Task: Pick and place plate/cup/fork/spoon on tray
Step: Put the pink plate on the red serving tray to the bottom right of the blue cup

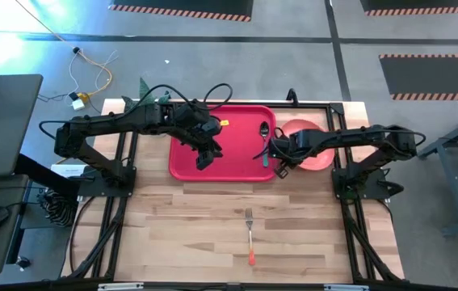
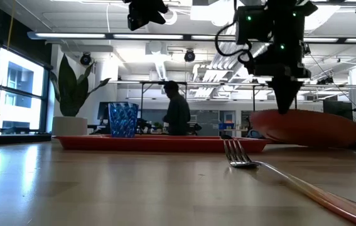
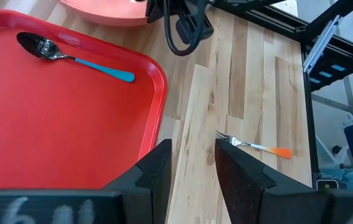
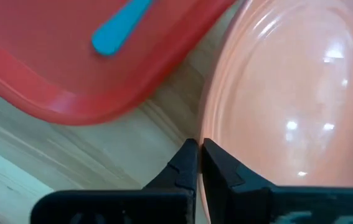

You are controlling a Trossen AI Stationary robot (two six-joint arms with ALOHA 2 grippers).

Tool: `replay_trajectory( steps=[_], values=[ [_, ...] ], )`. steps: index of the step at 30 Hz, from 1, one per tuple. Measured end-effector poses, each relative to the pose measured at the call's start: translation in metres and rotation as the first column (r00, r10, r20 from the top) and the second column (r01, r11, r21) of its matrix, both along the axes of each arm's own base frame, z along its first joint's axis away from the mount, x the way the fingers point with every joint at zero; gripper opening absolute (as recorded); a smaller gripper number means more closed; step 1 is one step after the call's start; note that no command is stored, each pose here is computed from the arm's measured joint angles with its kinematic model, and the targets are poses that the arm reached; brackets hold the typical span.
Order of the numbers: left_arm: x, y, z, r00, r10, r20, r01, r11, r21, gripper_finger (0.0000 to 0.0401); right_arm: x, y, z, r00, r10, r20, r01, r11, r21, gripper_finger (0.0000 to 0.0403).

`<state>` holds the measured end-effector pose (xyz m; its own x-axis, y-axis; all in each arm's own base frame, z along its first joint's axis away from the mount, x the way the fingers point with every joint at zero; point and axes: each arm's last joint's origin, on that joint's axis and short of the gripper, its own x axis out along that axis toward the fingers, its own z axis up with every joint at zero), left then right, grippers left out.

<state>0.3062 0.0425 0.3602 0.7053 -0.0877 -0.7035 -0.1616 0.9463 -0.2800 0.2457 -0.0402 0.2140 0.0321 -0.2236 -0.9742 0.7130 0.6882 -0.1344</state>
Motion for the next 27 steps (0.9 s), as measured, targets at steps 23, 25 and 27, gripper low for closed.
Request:
replay_trajectory(
  steps=[23, 25, 27],
  values=[
    [0.0, 0.0, 0.0, 1.0, 0.016, -0.002, -0.016, 1.0, -0.017, 0.0113, 0.025, -0.006, 0.066, 0.979, 0.159, 0.124, -0.139, 0.978, -0.156, 0.0],
    [0.0, -0.002, 0.0, 1.0, 0.014, -0.003, -0.014, 1.0, -0.021, 0.0111, 0.028, -0.007, 0.073, 0.97, 0.19, 0.149, -0.163, 0.971, -0.175, 0.0],
    [0.001, -0.004, 0.0, 1.0, 0.008, -0.002, -0.008, 1.0, -0.02, 0.0107, 0.031, -0.007, 0.08, 0.96, 0.22, 0.172, -0.185, 0.963, -0.195, 0.0]
  ],
)
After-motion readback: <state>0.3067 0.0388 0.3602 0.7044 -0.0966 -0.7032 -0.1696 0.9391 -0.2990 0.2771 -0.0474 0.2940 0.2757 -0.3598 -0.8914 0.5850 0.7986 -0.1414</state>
